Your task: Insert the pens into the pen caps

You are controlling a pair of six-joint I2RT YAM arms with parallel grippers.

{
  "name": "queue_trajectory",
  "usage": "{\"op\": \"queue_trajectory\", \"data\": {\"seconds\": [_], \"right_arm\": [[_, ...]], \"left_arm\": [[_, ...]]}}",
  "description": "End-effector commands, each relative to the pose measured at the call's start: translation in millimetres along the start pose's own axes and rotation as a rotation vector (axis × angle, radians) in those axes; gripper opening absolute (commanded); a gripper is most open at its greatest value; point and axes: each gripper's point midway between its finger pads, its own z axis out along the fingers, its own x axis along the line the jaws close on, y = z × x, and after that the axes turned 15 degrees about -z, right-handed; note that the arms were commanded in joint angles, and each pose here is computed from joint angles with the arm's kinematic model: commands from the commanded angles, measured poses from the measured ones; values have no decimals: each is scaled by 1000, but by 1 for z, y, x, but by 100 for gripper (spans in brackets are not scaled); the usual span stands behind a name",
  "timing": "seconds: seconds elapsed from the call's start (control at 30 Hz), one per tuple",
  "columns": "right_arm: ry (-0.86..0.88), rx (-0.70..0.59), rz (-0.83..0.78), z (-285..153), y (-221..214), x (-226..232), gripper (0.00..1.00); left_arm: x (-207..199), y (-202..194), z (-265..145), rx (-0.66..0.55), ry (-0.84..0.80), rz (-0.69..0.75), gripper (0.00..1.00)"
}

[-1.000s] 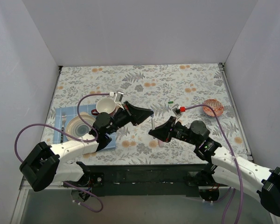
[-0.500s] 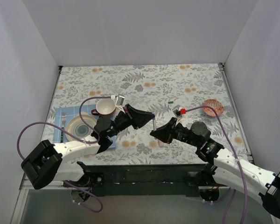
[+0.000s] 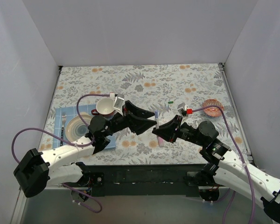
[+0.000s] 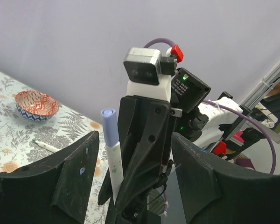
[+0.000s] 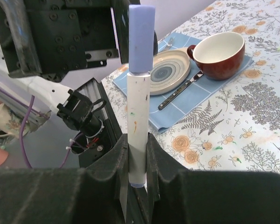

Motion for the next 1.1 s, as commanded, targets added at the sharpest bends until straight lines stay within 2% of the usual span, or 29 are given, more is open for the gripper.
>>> {"op": "queue_trajectory", "data": {"seconds": [0.0, 0.47, 0.63, 0.8, 0.83, 0.97, 1.07], "right_arm": [[40, -27, -49, 0, 23, 10, 1], [78, -12, -35, -1, 20, 16, 1], [80, -7, -33, -1, 18, 17, 1], [76, 3, -29, 0, 15, 15, 1], [72, 8, -27, 1, 13, 14, 1], [8, 41, -33, 2, 8, 2, 1], [-20, 55, -44, 3, 6, -4, 1]], "left_arm": [[-14, 14, 5, 6, 4, 85, 62], [-2, 27, 17, 12, 104, 143, 58], [-1, 24, 19, 33, 95, 163, 52], [-2, 24, 17, 34, 89, 166, 53], [-3, 29, 19, 22, 103, 162, 54], [28, 47, 15, -50, 337, 101, 61], [26, 53, 8, -82, 367, 76, 64]]}}
